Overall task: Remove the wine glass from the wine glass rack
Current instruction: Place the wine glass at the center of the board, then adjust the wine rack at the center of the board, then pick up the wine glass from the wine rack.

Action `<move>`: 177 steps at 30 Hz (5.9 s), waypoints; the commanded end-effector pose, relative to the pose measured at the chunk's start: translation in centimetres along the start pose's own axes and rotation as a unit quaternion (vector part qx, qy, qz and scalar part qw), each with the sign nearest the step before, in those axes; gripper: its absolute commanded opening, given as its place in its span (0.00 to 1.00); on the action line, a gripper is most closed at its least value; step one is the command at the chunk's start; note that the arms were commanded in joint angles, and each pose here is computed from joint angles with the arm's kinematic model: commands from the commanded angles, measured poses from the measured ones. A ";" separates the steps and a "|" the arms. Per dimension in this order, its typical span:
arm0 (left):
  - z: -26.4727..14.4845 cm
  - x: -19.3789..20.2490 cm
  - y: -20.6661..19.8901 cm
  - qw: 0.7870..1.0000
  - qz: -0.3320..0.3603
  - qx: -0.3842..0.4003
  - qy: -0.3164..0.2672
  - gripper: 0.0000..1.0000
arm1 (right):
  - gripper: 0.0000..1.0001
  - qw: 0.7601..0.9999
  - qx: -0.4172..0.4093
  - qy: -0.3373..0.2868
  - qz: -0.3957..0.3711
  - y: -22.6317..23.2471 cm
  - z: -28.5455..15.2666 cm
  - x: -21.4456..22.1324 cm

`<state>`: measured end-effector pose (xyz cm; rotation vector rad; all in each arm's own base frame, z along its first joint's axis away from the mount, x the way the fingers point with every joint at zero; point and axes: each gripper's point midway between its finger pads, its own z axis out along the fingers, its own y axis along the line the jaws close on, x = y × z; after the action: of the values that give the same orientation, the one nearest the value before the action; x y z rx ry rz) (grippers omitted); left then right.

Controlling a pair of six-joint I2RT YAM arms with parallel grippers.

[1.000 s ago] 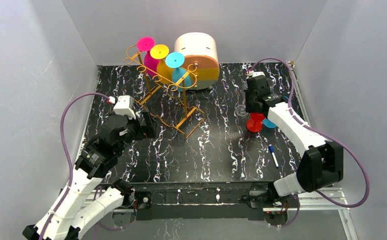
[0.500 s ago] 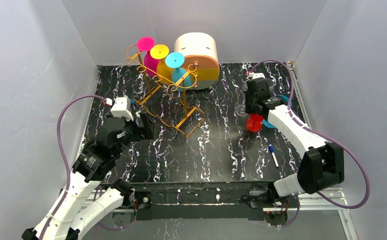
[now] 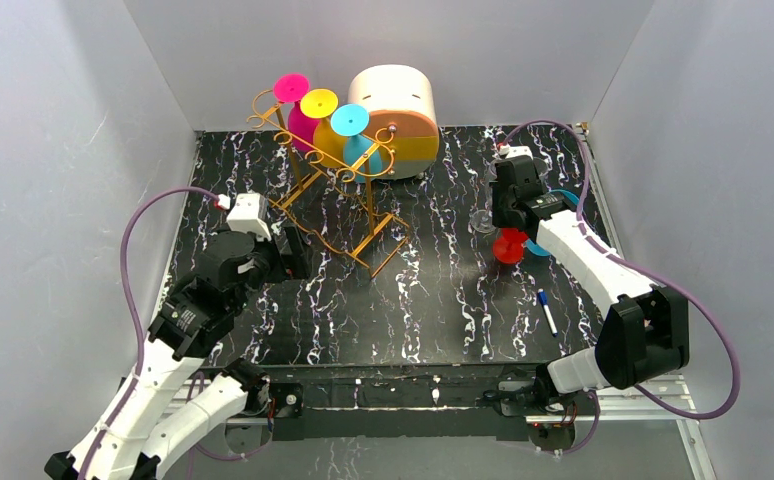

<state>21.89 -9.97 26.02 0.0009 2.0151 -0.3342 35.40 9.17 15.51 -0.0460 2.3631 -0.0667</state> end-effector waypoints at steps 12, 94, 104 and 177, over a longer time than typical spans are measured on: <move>-0.3 -0.6 -1.4 0.999 0.008 0.041 -0.009 0.98 | 0.36 0.999 -0.006 -0.033 0.011 0.2 -1.3 -3.8; -3.3 -2.2 5.1 0.991 0.021 -0.107 -0.075 0.98 | 0.93 0.792 -0.602 -0.090 0.041 28.1 -26.3 -10.9; -3.0 -1.7 4.5 0.994 0.020 -0.092 -0.061 0.98 | 0.99 0.849 -0.475 -0.205 0.111 22.3 -24.3 -15.5; -4.0 0.4 6.0 0.991 -0.021 -0.132 -0.024 0.98 | 0.32 0.806 -0.559 -0.047 0.188 27.9 -16.4 -21.8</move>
<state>19.15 -3.81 25.91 -0.1928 1.9961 -0.1185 39.60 40.24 36.56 -0.0986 2.0378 1.5255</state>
